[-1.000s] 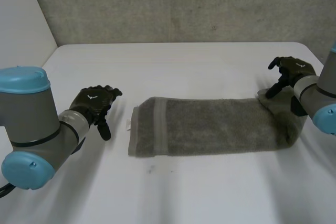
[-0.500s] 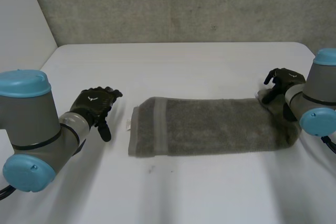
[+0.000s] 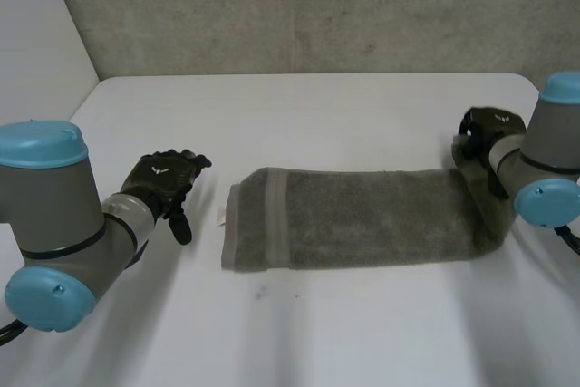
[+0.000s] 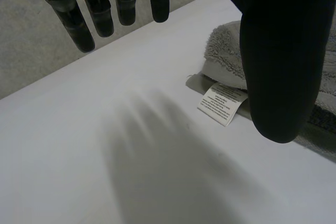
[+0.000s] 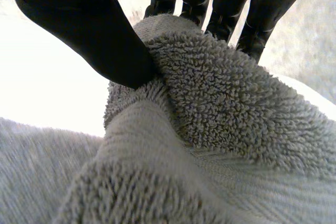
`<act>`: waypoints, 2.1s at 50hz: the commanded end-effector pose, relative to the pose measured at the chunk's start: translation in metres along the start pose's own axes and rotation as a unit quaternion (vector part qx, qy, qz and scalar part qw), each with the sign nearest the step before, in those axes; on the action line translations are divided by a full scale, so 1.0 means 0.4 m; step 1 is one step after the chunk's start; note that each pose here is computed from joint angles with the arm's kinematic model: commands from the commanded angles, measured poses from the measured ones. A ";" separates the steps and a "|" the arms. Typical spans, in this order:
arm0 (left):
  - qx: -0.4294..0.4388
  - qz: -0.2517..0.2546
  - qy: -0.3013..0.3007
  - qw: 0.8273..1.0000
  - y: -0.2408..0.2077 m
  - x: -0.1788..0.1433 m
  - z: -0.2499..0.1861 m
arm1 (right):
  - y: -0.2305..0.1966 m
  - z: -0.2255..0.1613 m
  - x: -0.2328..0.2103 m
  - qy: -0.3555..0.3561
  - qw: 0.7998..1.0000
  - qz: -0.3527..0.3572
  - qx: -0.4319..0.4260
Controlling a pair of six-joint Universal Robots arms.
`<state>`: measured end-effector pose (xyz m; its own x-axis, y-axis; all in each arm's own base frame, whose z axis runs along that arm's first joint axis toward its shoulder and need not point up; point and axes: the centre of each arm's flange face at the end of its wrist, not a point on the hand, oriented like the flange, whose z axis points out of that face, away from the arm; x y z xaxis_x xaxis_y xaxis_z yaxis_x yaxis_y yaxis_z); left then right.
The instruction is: Fold the towel.
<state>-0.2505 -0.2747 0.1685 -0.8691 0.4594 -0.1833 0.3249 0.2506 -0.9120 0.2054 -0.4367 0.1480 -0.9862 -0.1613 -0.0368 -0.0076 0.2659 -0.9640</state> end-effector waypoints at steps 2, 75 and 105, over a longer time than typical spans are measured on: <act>0.006 -0.001 -0.005 1.000 -0.011 -0.008 -0.002 | -0.113 -0.105 -0.160 -0.090 0.994 -0.010 0.055; 0.110 -0.052 0.128 0.984 -0.102 0.268 0.002 | 0.176 -0.425 -0.157 -0.196 0.969 -0.149 -0.030; 0.055 0.009 -0.035 0.998 0.020 0.166 0.204 | 0.189 -0.395 -0.136 -0.145 0.974 -0.176 -0.020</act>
<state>-0.3563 -0.2917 0.1189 -0.8514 0.5092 -0.1258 0.2385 0.1622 -0.9575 0.2359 -0.2539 0.1178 -0.8178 -0.5489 0.1727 -0.3225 0.1887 -0.9276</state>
